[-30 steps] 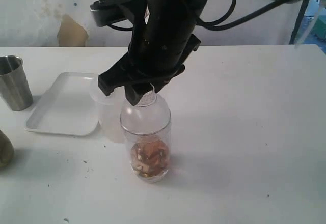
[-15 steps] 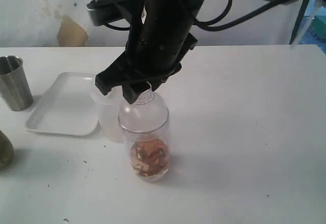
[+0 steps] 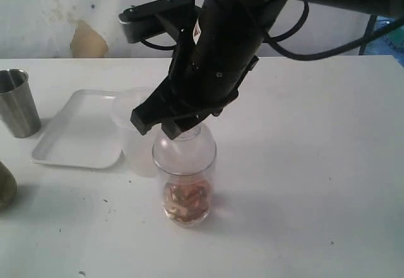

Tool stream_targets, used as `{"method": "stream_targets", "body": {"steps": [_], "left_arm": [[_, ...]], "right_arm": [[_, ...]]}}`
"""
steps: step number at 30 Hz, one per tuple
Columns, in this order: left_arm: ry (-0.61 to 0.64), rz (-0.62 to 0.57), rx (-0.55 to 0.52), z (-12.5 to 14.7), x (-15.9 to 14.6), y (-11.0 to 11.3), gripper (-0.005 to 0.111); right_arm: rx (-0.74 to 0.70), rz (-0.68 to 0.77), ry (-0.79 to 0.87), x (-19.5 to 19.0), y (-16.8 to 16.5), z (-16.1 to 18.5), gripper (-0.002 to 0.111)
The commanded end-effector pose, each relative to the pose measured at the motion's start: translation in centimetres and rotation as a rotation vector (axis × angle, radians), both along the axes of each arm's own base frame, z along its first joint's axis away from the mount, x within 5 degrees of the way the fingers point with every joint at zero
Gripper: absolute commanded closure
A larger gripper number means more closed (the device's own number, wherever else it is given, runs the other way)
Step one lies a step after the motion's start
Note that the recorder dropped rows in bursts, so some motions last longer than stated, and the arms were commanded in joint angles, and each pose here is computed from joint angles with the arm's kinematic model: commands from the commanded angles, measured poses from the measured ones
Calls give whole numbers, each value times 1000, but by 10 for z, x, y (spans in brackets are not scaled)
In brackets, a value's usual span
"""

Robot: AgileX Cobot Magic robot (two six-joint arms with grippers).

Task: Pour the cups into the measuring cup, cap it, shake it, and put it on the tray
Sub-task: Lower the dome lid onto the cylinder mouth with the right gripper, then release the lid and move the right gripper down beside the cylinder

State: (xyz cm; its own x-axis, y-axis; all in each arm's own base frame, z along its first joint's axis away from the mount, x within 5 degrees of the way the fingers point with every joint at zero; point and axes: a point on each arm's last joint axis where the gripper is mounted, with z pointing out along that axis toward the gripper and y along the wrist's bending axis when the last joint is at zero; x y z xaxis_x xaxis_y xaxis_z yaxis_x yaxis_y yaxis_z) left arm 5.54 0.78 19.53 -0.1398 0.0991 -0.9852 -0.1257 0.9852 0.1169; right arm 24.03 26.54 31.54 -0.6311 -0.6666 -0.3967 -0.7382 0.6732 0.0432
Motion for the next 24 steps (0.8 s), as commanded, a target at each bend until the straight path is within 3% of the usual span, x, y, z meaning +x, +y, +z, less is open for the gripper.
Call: {"method": "stream_targets", "body": {"steps": [1, 6, 13, 15, 24], "left_arm": [[-11, -8, -7, -1, 0, -1, 106], [-11, -8, -7, -1, 0, -1, 106], [-11, -8, -7, -1, 0, -1, 106], [-11, -8, -7, -1, 0, -1, 106], [-11, -8, -7, -1, 0, -1, 106]], "right_arm": [[-72, 33, 78, -4, 1, -24, 108], [-73, 66, 65, -4, 1, -23, 103], [-85, 73, 74, -5, 0, -24, 50], [-83, 73, 72, -5, 1, -24, 39], [-81, 79, 39, -4, -1, -18, 35]]}}
